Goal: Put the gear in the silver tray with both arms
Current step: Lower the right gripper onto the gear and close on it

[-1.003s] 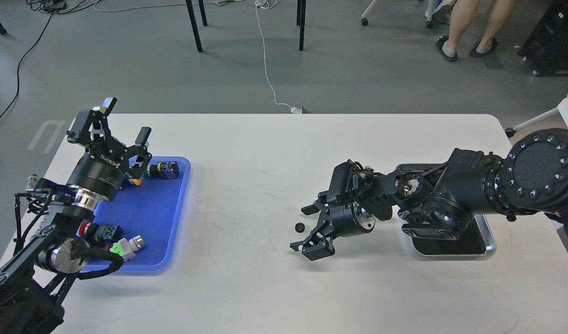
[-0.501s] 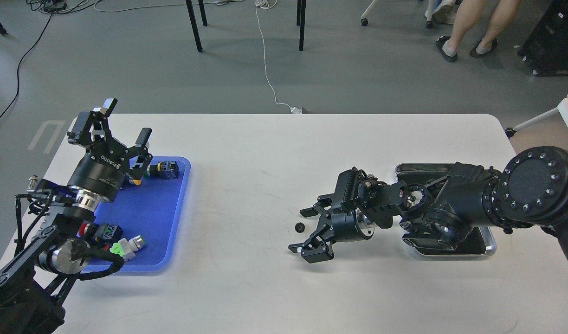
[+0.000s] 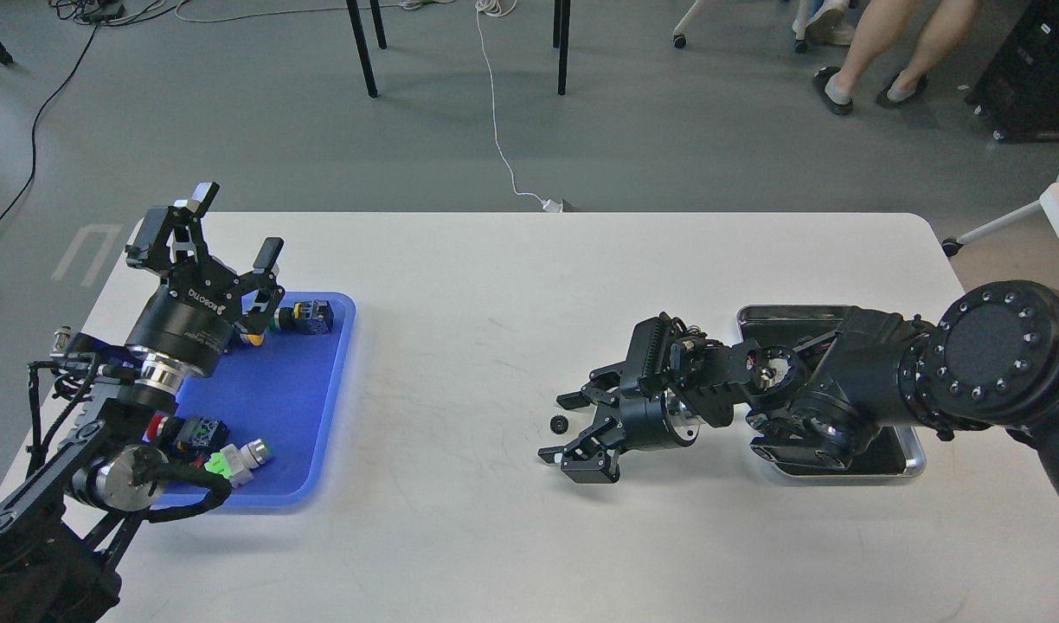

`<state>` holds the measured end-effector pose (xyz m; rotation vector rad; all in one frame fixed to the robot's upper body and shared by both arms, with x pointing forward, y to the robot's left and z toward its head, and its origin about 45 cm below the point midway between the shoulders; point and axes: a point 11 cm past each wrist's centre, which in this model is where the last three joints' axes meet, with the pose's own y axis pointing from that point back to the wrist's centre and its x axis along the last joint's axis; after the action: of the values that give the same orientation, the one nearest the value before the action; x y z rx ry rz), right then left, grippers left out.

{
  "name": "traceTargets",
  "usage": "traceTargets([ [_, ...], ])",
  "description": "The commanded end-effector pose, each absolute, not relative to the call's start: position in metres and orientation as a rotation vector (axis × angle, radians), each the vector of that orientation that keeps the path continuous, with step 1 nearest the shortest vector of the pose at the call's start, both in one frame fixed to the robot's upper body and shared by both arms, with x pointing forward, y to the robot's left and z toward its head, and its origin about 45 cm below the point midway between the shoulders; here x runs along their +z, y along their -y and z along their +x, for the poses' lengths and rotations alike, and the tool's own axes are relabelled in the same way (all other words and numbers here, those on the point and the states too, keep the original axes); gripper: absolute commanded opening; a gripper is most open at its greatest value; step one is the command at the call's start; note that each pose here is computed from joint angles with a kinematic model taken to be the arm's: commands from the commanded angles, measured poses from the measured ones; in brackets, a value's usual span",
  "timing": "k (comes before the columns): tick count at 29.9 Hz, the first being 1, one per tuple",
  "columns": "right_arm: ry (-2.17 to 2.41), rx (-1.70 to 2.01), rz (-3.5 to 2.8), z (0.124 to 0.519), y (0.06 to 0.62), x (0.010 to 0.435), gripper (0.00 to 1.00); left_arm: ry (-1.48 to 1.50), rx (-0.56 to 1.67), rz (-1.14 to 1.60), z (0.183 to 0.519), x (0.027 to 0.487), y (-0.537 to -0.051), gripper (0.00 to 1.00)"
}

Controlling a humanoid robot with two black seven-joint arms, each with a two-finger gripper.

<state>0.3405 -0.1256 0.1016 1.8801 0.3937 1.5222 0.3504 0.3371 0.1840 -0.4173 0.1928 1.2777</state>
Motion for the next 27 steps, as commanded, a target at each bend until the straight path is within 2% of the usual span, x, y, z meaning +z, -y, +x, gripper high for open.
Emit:
traceTargets([
  [1,-0.411,1.534,1.868,0.3407,0.1263,0.1013,0.41,-0.191,1.277,-0.416,0.3504,0.1845,-0.3380,0.98],
  [3,-0.413,1.535,1.867,0.3406,0.1263,0.1013,0.39,-0.189,1.278,-0.415,0.3504,0.1851,-0.3383,0.98],
  [9,-0.414,1.536,1.867,0.3405,0.1263,0.1012,0.19,-0.185,1.279,-0.424,0.3496,0.1874,-0.3389,0.98],
  [12,-0.414,1.536,1.867,0.3405,0.1263,0.1012,0.15,-0.186,1.281,-0.425,0.3489,0.1872,-0.3396,0.98],
  [27,-0.406,1.565,1.847,0.3486,0.1236,0.1107,0.15,-0.186,1.277,-0.425,0.3481,0.1876,-0.3388,0.98],
])
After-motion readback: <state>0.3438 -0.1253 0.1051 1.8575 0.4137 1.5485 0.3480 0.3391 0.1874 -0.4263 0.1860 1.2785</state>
